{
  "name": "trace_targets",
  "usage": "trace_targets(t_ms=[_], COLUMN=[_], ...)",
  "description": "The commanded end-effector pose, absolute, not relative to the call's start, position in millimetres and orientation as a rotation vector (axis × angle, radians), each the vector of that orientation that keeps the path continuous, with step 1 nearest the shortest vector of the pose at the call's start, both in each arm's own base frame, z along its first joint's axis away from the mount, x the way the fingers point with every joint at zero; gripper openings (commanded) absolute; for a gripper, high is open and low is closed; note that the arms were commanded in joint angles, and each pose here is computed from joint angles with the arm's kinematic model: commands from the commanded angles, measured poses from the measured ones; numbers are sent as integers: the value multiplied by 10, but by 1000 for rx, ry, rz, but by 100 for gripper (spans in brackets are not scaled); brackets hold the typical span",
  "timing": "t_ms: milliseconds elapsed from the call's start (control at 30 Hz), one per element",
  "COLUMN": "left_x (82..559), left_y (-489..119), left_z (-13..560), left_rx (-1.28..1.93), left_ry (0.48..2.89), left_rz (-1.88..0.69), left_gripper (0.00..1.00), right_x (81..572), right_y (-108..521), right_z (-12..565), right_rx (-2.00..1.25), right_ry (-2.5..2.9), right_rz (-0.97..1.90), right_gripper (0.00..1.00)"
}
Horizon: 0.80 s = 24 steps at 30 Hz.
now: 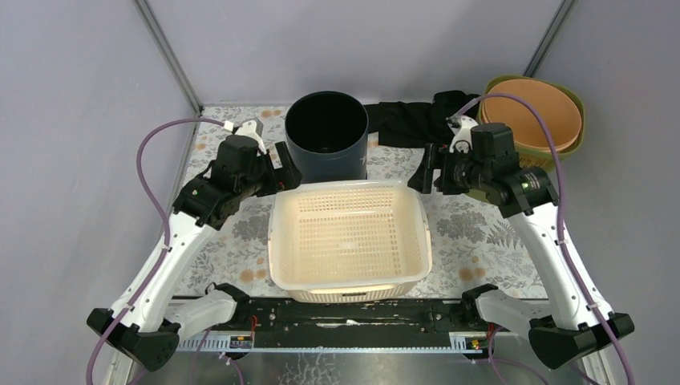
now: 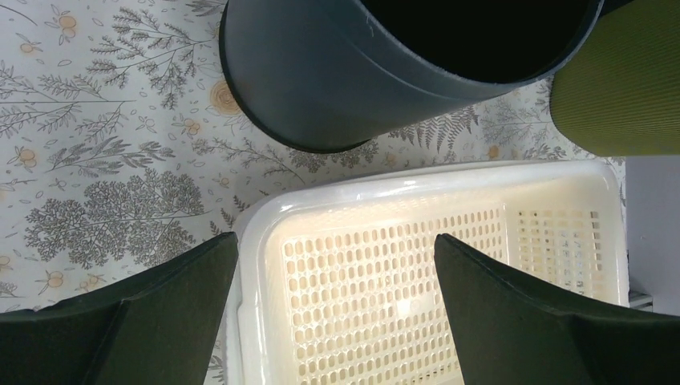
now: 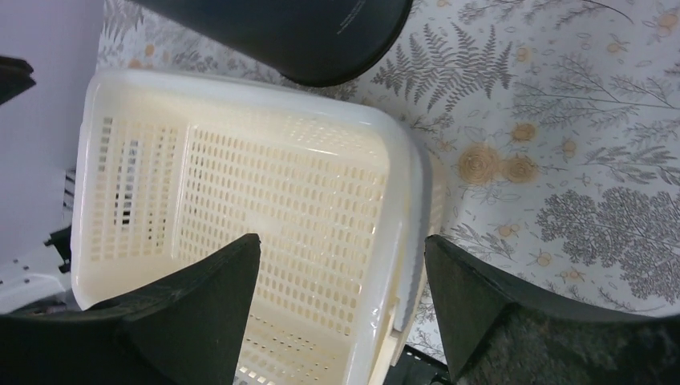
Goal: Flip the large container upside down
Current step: Move the container to the center of the board.
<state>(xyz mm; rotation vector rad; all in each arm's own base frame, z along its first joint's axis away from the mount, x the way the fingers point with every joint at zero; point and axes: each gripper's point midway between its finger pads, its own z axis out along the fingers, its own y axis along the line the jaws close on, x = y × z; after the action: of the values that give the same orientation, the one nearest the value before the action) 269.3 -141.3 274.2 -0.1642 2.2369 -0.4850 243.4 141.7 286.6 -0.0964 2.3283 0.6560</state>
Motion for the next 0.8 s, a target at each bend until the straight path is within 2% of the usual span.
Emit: trace_targets(t_ms=[0,333,767], left_x=[2584,2819,2999], left_y=[-1306,-1265,-1371], left_z=[2728,2456,2771], left_rx=[-154,-180,-163], left_ry=[2223,2278,2217], left_rz=[-444,-317,-358], left_gripper=[100,100,100], right_x=[2504,2883,3037], right_y=[1508,1716,1918], right_z=[2923,2873,3016], right_rx=[-205,-223,-245], right_ry=[2274,2275,2261], right_rz=[603,536,536], right_gripper=[83,82,81])
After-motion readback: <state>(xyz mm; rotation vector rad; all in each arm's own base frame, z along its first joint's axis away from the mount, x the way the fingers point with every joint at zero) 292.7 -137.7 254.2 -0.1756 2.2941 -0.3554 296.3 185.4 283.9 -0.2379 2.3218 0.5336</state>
